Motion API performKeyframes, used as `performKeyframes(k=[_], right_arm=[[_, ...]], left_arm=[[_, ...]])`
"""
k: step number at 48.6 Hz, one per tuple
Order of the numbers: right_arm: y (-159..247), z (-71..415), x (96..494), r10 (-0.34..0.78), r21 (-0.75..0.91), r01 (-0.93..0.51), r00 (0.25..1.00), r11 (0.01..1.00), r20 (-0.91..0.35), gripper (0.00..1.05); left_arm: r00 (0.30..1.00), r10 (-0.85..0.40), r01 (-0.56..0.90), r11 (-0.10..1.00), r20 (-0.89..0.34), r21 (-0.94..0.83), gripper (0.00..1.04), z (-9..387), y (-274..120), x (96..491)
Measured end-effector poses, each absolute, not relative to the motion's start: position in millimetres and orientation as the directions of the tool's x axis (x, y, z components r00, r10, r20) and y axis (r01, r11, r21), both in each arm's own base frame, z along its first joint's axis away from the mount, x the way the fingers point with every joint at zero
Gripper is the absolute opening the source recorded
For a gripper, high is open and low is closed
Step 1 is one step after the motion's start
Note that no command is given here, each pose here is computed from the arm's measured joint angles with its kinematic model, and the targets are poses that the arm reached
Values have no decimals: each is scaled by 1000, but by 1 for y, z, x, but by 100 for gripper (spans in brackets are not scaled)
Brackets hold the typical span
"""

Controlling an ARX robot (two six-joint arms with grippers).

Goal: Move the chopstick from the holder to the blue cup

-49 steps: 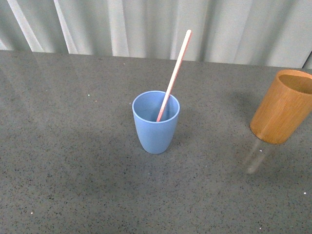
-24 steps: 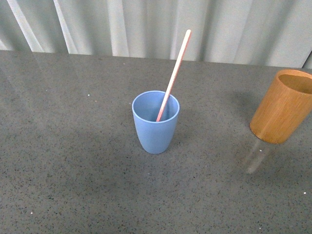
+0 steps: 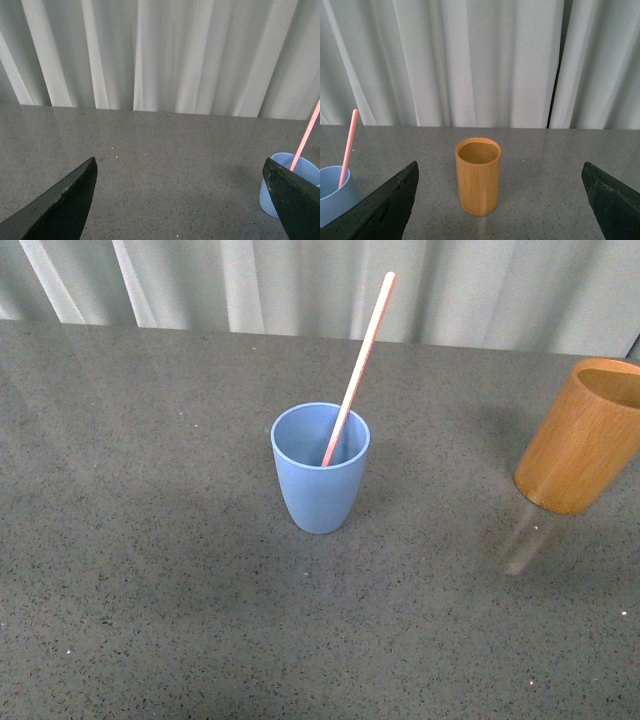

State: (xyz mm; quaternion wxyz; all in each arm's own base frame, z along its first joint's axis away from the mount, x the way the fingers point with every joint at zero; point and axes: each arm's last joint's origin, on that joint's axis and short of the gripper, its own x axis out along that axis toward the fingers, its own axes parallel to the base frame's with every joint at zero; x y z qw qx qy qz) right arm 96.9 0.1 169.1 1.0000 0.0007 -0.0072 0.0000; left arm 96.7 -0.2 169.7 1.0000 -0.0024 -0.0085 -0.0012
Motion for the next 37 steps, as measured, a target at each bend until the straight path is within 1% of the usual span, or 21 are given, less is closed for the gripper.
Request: performKeyframes(k=[37], right_arm=[[0,169,97,0,1,0,1000,1000,14,95]], left_arm=[[1000,-2,2,1000,17,-5,98,170,0,97]])
